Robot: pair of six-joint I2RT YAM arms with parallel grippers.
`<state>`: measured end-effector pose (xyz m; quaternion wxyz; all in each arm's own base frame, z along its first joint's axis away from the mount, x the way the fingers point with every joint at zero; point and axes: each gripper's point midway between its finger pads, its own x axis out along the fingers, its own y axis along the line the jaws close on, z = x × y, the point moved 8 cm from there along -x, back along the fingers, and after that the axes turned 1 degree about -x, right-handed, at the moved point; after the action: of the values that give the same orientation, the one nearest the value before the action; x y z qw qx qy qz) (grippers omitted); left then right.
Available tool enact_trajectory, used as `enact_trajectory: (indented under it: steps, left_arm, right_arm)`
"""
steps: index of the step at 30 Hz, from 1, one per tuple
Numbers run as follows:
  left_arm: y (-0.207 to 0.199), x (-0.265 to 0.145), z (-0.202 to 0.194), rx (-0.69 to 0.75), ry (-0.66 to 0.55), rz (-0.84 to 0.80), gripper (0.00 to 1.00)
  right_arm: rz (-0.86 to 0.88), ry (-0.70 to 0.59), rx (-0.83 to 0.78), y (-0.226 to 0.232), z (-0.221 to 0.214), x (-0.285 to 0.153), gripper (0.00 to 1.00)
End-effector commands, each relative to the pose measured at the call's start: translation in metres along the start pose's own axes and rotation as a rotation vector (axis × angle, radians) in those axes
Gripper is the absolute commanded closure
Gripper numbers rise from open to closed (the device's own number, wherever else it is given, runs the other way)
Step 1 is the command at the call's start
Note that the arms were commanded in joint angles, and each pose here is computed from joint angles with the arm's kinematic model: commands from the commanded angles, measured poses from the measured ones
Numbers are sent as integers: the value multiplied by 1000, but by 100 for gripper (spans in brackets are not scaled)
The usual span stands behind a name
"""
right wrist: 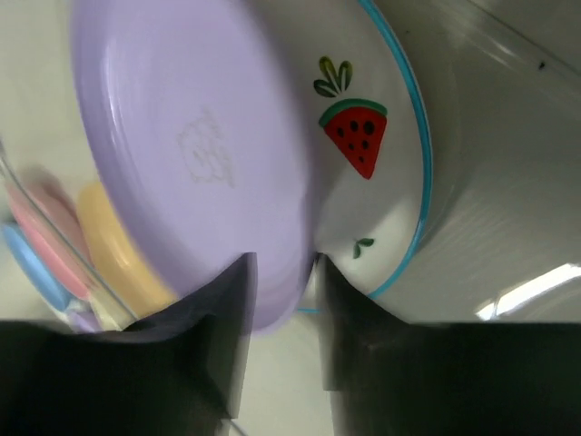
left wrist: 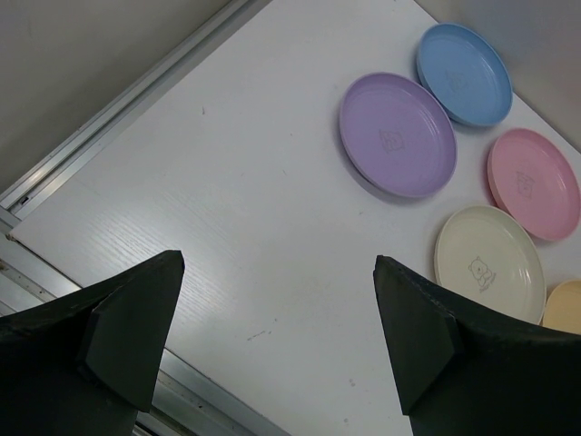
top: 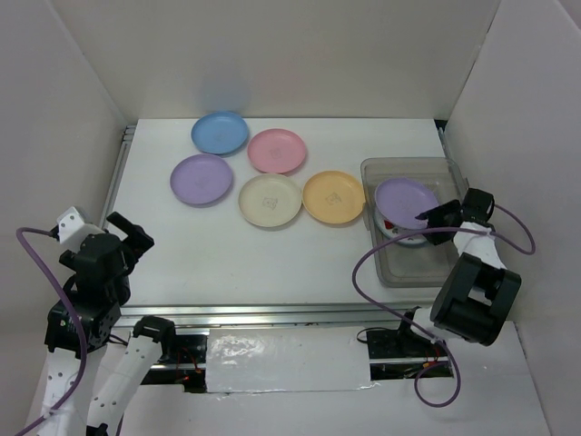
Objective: Place the plates into the plastic bin on the countertop
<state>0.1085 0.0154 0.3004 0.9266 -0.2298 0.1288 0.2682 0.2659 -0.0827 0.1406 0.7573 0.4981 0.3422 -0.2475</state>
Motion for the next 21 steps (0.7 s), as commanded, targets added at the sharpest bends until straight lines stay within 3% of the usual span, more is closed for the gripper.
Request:
enact_trajectory:
  steps: [1, 3, 5, 11, 16, 21]
  left_arm:
    - [-4, 3, 4, 7, -21, -17, 1]
    - [-5, 3, 4, 8, -20, -20, 1]
    - [-7, 5, 3, 17, -12, -20, 1]
    - [-19, 18, -3, 77, 58, -28, 1]
    - [-40, 32, -13, 107, 191, -53, 1]
    - [-77, 67, -47, 23, 393, -101, 1]
  right_arm:
    - [42, -74, -26, 8, 8, -11, 39]
    - [41, -79, -20, 10, 8, -15, 27]
    - [47, -106, -25, 15, 9, -24, 2]
    - [129, -218, -71, 45, 10, -78, 0]
    - [338, -333, -200, 85, -9, -149, 0]
    - [509, -211, -398, 114, -69, -183, 0]
